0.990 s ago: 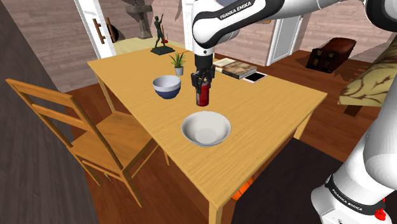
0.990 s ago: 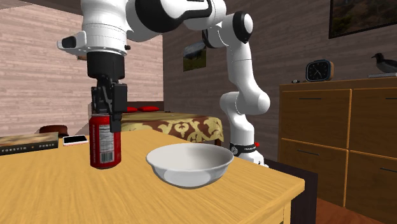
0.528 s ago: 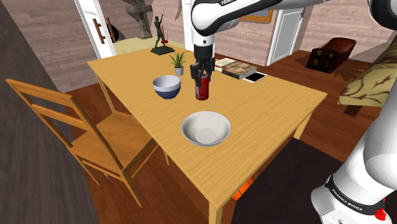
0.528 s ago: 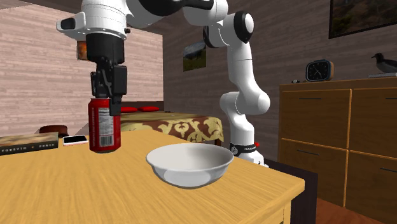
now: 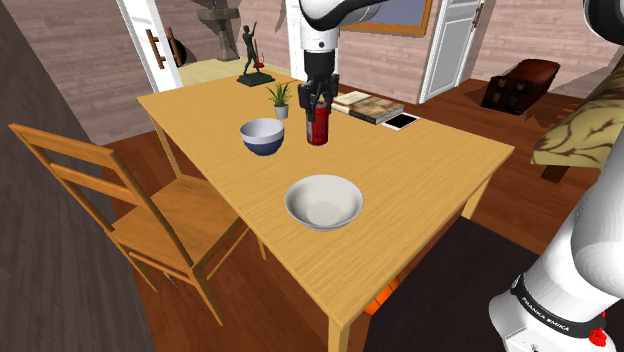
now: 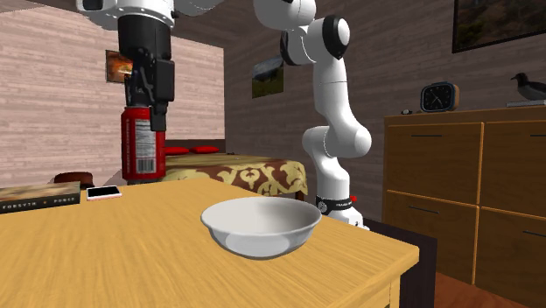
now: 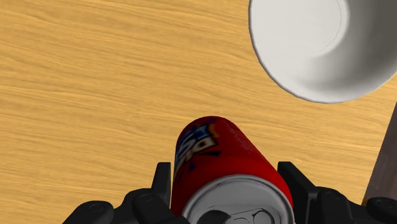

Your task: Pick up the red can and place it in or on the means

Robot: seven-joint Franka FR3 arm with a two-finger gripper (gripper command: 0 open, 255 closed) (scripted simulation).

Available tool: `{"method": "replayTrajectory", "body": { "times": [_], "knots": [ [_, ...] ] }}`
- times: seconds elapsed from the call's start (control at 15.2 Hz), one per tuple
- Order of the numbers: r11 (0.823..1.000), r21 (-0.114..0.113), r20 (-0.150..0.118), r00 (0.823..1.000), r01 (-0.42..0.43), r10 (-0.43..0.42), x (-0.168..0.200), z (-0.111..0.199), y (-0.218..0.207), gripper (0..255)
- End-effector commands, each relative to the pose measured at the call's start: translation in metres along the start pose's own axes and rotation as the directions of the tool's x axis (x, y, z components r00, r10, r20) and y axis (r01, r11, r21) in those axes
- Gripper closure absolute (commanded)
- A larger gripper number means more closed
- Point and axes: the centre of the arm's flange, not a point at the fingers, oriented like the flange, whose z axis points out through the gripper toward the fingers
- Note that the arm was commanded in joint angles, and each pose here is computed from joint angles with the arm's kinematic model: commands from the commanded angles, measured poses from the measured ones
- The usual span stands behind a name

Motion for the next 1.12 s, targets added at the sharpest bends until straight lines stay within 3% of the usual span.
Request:
{"method": "replayTrajectory", "body": {
  "times": [0.0, 0.13, 1.06],
  "knots": [
    [1.000, 0.000, 0.000, 1.000, 0.000, 0.000, 0.001, -0.011, 0.000, 255],
    [1.000, 0.000, 0.000, 1.000, 0.000, 0.000, 0.001, -0.018, 0.000, 255],
    [1.000, 0.000, 0.000, 1.000, 0.000, 0.000, -0.123, -0.046, -0.134, 255]
  ]
}}
